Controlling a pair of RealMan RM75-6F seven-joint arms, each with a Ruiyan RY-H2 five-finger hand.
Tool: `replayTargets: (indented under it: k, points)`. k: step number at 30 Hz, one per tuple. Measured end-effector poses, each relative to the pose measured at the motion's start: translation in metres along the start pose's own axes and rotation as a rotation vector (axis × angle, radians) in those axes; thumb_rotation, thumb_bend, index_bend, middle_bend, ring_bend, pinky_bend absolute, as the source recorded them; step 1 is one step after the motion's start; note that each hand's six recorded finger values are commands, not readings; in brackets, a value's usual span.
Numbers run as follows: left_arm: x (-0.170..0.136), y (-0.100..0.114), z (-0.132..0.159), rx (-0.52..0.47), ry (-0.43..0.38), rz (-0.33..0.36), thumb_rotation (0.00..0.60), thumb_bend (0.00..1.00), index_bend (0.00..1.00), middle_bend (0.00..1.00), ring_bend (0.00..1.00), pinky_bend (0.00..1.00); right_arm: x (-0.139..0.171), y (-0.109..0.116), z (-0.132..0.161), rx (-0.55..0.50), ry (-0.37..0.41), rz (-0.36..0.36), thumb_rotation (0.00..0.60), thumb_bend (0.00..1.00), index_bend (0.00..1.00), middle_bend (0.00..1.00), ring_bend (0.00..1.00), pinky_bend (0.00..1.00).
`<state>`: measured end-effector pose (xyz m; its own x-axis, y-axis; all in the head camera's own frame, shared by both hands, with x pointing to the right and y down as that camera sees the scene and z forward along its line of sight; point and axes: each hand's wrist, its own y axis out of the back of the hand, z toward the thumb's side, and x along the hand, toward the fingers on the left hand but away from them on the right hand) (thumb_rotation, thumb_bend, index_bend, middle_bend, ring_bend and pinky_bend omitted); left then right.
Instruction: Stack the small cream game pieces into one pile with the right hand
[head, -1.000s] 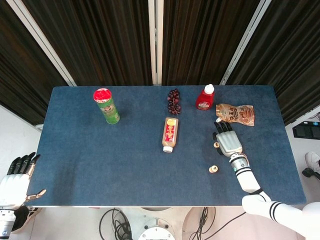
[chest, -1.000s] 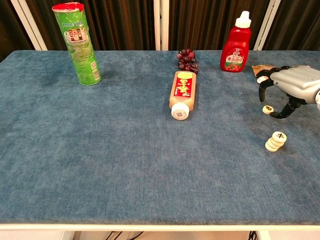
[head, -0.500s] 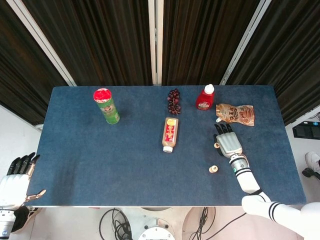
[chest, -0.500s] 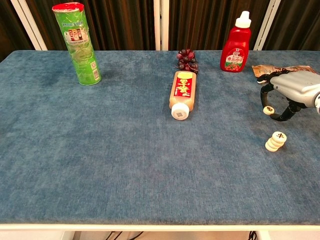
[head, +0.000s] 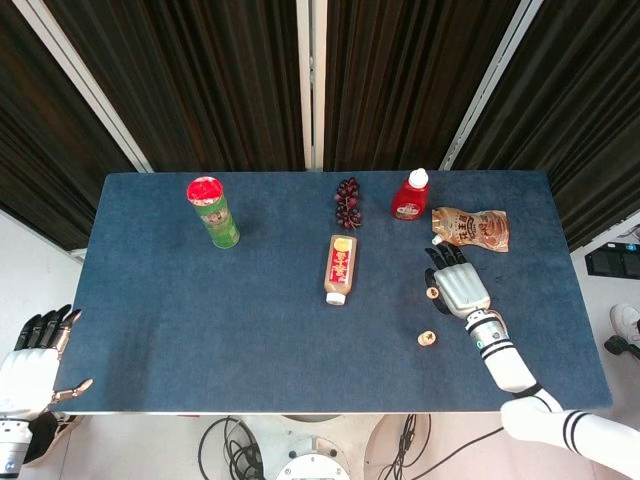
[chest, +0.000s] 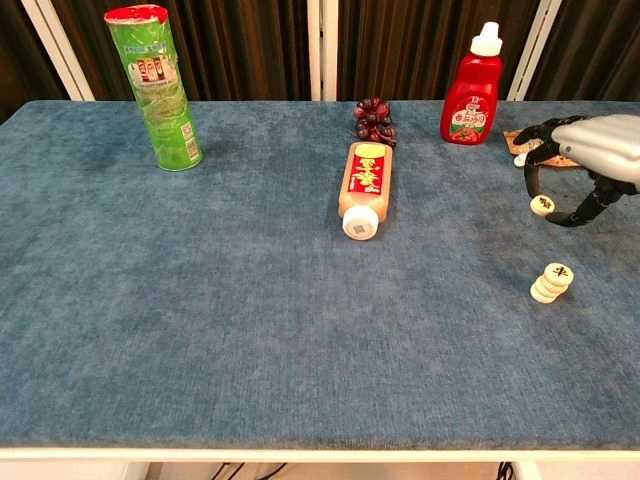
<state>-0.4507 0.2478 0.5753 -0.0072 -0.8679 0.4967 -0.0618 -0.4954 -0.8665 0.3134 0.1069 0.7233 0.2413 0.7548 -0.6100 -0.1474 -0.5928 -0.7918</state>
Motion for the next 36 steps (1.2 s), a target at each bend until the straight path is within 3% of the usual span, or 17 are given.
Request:
replayTargets:
  k: [6, 13, 23, 36]
  points:
    - [-0.001, 0.000, 0.002, 0.002, -0.003, 0.001, 0.600, 0.09, 0.00, 0.00, 0.00, 0.00, 0.028, 0.016, 0.017, 0.017, 0.108, 0.040, 0.600, 0.23, 0.55, 0.11, 0.00, 0.00]
    - [-0.003, 0.000, 0.003, 0.003, -0.002, 0.002, 0.600, 0.09, 0.00, 0.00, 0.00, 0.00, 0.048, 0.012, 0.031, 0.108, 0.159, 0.094, 0.600, 0.23, 0.55, 0.11, 0.00, 0.00]
    - [-0.003, 0.002, 0.001, -0.005, -0.004, 0.009, 0.600, 0.09, 0.00, 0.00, 0.00, 0.00, 0.056, 0.000, 0.038, 0.151, 0.148, 0.160, 0.600, 0.24, 0.55, 0.10, 0.00, 0.00]
    - [-0.003, 0.001, 0.001, -0.007, -0.004, 0.006, 0.600, 0.09, 0.00, 0.00, 0.00, 0.00, 0.062, -0.001, 0.039, 0.168, 0.141, 0.169, 0.600, 0.23, 0.56, 0.10, 0.00, 0.00]
